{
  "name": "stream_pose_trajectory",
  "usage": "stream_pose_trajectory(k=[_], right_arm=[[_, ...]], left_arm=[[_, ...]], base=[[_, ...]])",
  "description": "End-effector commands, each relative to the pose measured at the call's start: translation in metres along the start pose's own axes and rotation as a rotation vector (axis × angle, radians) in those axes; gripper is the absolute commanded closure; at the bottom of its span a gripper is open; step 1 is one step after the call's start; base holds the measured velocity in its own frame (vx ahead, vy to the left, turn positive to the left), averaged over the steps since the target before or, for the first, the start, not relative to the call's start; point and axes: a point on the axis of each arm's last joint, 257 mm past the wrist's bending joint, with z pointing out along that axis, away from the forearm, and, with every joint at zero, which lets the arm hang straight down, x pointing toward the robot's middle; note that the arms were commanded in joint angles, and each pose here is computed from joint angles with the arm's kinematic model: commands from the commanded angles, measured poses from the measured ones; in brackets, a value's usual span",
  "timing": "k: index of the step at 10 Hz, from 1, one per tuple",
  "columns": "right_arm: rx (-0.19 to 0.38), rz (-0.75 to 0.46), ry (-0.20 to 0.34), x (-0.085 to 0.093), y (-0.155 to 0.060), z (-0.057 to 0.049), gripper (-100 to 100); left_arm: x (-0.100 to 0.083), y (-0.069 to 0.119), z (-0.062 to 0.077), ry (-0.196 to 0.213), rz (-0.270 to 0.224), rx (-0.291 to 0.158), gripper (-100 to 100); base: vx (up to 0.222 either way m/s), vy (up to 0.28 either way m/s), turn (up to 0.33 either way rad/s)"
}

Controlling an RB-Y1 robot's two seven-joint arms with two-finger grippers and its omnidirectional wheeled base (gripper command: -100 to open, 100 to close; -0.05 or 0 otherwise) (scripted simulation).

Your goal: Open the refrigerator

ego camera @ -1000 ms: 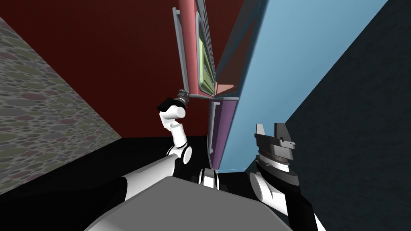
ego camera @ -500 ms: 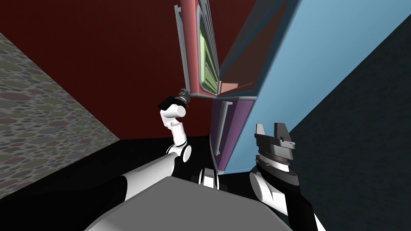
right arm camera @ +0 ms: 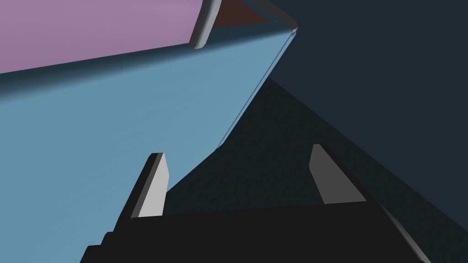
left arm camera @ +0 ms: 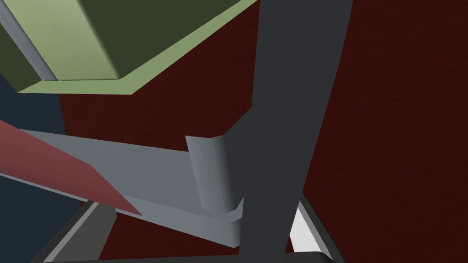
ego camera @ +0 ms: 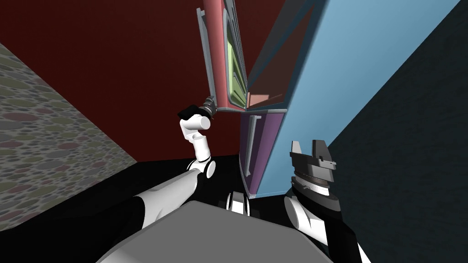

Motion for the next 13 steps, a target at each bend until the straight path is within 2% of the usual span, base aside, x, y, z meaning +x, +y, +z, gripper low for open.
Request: stream_pose_trajectory(k=[1, 9, 13], right_arm=[[0.000, 0.000, 0.000, 0.000, 0.000, 0.000, 0], [0.000, 0.000, 0.000, 0.000, 0.000, 0.000, 0], [0.000, 0.000, 0.000, 0.000, 0.000, 0.000, 0]], left_arm=[[0.010, 0.001, 0.006, 0.026, 0.022, -0.032, -100], [0.051, 0.007, 0.024, 0.122, 0.067, -0.138, -100], [0.069, 0.008, 0.032, 0.171, 0.121, -0.204, -100]], base=[[-0.007, 0.028, 0.006], [-0.011, 0.035, 0.000], [-0.014, 0.042, -0.001]])
